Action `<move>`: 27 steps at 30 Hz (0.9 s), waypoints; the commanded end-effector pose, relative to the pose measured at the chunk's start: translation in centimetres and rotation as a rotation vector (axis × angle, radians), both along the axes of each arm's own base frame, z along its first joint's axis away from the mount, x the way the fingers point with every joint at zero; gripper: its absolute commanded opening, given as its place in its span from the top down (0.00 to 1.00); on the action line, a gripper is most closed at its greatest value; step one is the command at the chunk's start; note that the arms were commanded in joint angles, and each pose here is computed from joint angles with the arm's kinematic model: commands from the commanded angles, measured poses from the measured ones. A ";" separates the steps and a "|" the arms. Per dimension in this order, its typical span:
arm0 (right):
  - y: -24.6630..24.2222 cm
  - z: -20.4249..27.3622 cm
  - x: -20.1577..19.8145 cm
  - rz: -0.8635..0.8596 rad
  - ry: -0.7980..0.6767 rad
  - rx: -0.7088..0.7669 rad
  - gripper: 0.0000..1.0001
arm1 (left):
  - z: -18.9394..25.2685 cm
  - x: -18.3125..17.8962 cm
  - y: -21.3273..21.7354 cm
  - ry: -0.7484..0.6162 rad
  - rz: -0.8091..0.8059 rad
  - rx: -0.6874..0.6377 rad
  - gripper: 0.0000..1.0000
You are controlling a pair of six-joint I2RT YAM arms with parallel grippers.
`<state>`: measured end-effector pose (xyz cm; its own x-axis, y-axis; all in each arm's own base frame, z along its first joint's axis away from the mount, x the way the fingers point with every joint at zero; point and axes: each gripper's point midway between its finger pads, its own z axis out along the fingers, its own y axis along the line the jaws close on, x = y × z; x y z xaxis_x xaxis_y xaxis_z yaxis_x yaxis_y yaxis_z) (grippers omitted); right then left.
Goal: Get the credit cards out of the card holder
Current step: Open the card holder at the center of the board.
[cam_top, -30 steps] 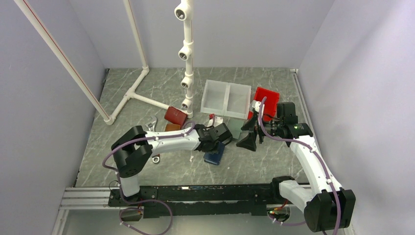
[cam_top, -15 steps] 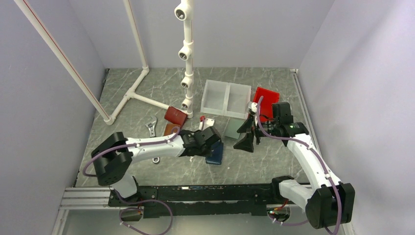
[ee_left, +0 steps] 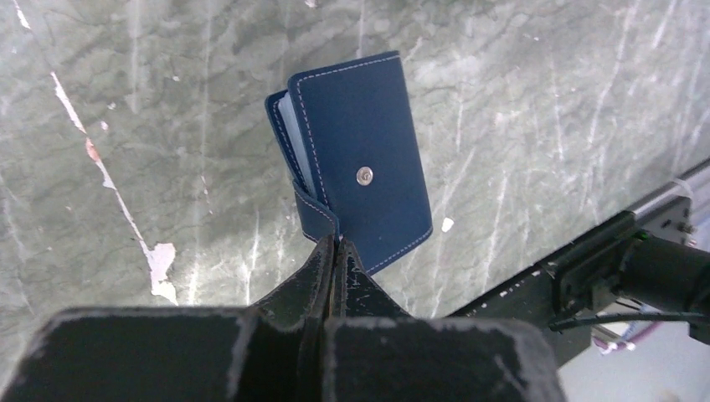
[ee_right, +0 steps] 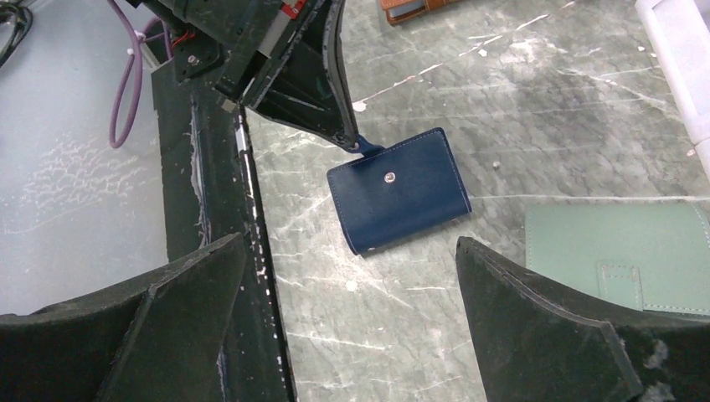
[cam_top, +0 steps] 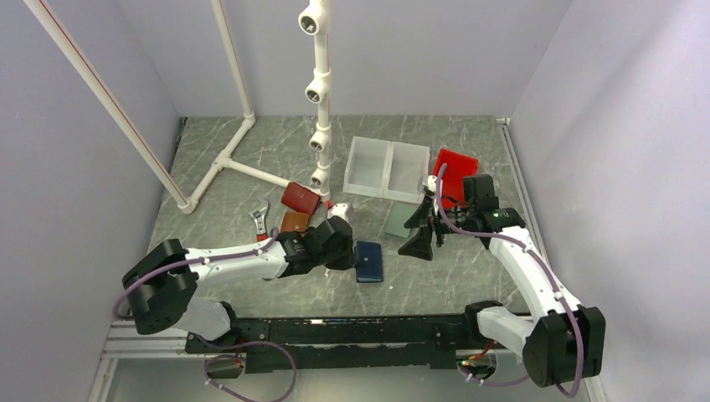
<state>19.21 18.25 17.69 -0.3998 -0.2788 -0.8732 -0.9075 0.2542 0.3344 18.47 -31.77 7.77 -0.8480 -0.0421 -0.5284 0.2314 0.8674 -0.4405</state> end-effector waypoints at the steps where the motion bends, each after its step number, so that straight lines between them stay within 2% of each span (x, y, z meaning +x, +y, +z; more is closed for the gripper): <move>1: 0.4 0.0 0.4 0.013 -0.025 0.007 0.01 | 3.5 0.0 -2.1 -0.037 -0.025 -0.185 1.00; 12: 1.9 -1.3 0.6 -0.008 0.109 0.045 0.03 | 5.0 -0.3 -2.8 -0.067 -0.044 -0.307 1.00; 21: 2.6 -4.4 2.3 -0.129 0.213 -0.049 0.06 | 6.0 -0.4 -3.4 -0.086 -0.061 -0.370 1.00; 27: 2.9 -5.8 3.0 -0.186 0.251 -0.091 0.11 | 6.4 -0.5 -4.0 -0.089 -0.084 -0.394 1.00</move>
<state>21.00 20.90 12.31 -0.6446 -0.2751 -0.7133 -0.7525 0.3934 0.5282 17.76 -34.48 11.54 -0.8268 -0.1514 -0.5418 0.3043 0.6896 -0.6571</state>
